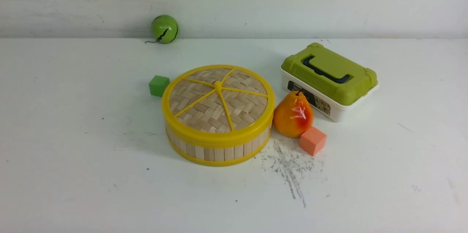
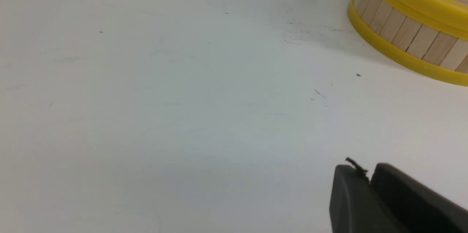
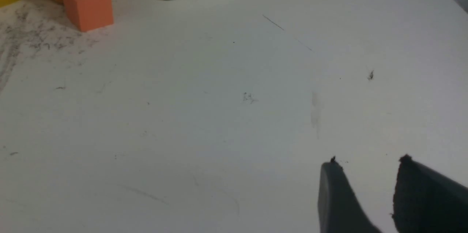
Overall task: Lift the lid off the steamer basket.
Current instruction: Use the left arm to lift the lid of the steamer
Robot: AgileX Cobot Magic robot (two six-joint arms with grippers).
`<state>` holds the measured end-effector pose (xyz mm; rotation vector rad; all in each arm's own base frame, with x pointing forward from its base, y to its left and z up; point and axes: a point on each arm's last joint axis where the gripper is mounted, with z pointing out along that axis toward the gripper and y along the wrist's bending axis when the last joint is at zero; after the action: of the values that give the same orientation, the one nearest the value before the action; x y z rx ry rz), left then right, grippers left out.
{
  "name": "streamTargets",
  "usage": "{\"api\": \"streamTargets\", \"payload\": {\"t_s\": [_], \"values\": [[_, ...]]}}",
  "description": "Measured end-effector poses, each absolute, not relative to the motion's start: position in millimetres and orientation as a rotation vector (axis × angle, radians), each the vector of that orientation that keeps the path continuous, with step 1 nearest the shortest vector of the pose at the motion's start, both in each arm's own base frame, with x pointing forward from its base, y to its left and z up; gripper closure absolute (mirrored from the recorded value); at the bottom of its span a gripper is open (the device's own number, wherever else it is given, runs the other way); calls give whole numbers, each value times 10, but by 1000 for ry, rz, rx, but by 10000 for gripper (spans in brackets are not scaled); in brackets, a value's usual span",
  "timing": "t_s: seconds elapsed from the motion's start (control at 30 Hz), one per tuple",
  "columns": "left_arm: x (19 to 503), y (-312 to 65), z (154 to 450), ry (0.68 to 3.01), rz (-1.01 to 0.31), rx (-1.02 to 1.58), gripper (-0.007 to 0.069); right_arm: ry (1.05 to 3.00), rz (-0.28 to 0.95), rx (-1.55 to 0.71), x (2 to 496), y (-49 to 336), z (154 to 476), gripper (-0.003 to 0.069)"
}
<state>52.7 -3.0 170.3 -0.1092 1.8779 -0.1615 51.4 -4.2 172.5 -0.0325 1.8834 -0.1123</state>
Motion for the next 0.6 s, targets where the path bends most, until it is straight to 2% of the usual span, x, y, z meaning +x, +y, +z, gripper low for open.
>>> {"api": "streamTargets", "payload": {"t_s": [0.6], "values": [[539, -31, 1746, 1828, -166, -106, 535, 1883, -112, -32, 514, -42, 1725, 419]]}}
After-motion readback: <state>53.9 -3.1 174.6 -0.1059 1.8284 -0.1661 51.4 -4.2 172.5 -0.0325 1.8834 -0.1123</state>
